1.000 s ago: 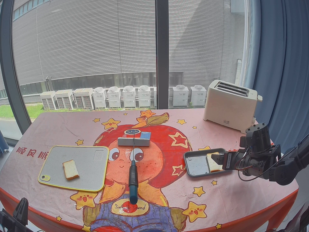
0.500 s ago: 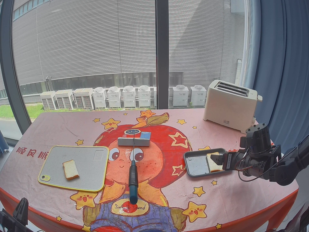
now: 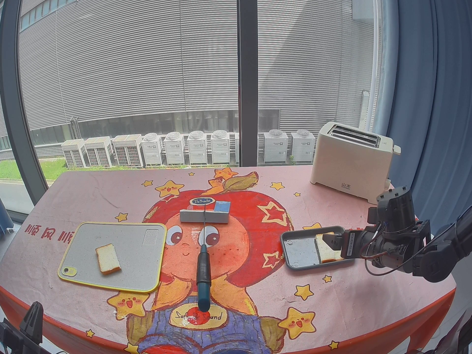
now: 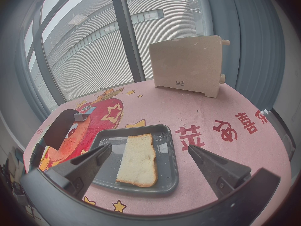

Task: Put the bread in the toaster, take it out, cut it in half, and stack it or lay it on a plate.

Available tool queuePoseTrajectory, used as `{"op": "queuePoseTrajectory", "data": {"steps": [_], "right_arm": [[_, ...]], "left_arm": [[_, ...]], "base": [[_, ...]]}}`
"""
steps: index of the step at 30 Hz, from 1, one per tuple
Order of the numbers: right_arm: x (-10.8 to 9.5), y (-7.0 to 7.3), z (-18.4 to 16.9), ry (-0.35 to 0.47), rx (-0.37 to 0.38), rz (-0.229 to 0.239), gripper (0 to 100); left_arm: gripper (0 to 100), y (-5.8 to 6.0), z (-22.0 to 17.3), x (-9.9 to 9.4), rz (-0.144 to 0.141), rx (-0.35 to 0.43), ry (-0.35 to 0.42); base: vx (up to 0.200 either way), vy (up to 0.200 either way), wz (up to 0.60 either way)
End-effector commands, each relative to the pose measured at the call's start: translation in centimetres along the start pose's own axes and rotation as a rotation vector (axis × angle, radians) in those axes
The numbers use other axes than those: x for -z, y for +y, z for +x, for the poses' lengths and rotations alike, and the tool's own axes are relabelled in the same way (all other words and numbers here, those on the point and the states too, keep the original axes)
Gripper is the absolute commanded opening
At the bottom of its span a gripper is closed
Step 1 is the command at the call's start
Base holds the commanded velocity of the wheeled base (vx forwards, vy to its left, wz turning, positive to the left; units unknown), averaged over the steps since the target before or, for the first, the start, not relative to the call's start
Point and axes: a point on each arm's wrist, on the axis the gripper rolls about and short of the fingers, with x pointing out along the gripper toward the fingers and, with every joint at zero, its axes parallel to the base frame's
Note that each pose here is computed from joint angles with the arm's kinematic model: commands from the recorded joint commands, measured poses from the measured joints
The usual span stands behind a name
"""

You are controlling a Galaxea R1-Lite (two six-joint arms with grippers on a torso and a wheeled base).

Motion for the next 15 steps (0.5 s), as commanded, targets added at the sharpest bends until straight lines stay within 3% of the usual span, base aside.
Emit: {"op": "queuePoseTrajectory", "data": {"steps": [1,15], "right_arm": [[-0.3,-0.1,-0.2,-0.013,0.0,0.005,100],[-1.4,-1.2,-1.2,-0.059,0.017,-0.012,100]], "left_arm": [[0,0.0,0.0,0.5,0.0,0.002,0.001],[0,0.0,0.0,0.5,0.0,0.0,0.001]], "base": [[0.0,0.0,0.0],[0.0,0.0,0.0]]}}
